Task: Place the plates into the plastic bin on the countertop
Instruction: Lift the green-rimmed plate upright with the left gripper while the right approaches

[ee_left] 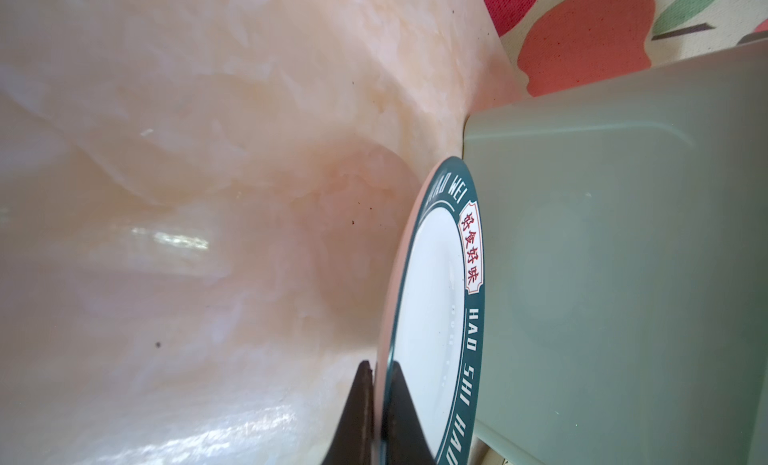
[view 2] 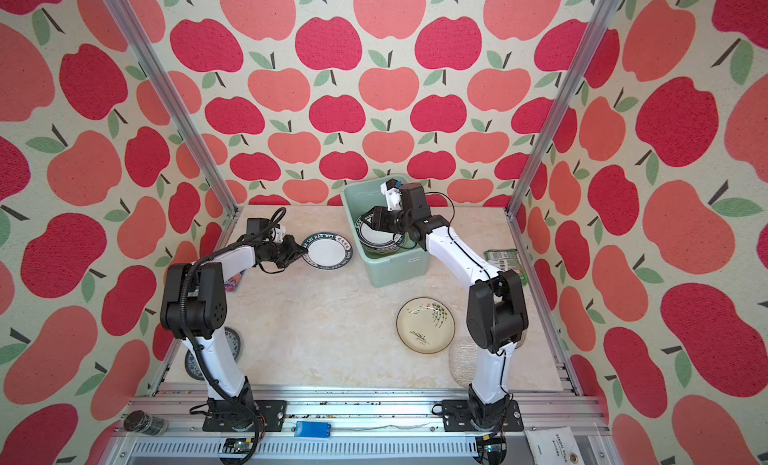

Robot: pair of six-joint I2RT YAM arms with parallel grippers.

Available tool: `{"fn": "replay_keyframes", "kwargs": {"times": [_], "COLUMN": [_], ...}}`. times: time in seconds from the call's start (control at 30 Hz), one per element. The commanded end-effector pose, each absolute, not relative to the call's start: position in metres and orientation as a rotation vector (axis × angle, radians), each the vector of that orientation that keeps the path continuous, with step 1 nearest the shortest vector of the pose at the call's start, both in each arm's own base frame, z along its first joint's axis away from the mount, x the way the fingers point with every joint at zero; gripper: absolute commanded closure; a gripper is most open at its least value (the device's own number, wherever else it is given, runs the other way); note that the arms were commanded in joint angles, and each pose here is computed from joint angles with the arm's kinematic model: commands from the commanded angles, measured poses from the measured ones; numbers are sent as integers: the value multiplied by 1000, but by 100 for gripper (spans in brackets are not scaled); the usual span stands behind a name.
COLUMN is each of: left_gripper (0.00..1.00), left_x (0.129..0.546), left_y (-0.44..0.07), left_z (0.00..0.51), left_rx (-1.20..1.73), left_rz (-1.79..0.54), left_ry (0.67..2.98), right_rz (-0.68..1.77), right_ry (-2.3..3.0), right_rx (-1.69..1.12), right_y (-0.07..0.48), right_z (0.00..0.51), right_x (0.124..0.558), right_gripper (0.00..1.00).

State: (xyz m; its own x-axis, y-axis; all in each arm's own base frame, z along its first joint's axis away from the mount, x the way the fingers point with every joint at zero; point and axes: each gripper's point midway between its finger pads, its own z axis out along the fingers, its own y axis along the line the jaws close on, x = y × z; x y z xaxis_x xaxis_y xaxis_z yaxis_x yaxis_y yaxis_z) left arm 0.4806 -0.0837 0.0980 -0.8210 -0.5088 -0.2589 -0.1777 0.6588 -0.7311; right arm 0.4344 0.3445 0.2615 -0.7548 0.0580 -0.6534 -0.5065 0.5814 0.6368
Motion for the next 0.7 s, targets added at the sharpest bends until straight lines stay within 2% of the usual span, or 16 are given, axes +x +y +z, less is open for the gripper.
{"fn": "replay_keyframes", "kwargs": {"times": [0.0, 0.27, 0.67], "left_gripper": [100, 100, 100], "left_x": [479, 477, 448], "left_y": [-62, -45, -113], "left_z": [142, 228, 334], "left_rx": [-488, -338, 38], "left_rz": [-949, -873, -1183], "left_ry": [2356, 2241, 2099], "right_rz": [1126, 1135, 1227], "right_ry": [2110, 2037, 2036], "right_rx": [-368, -418, -661], "right_y": [337, 323, 315], "right_z": [284, 321, 365], "right_x": [437, 449, 429], "right_gripper": [55, 55, 53]}}
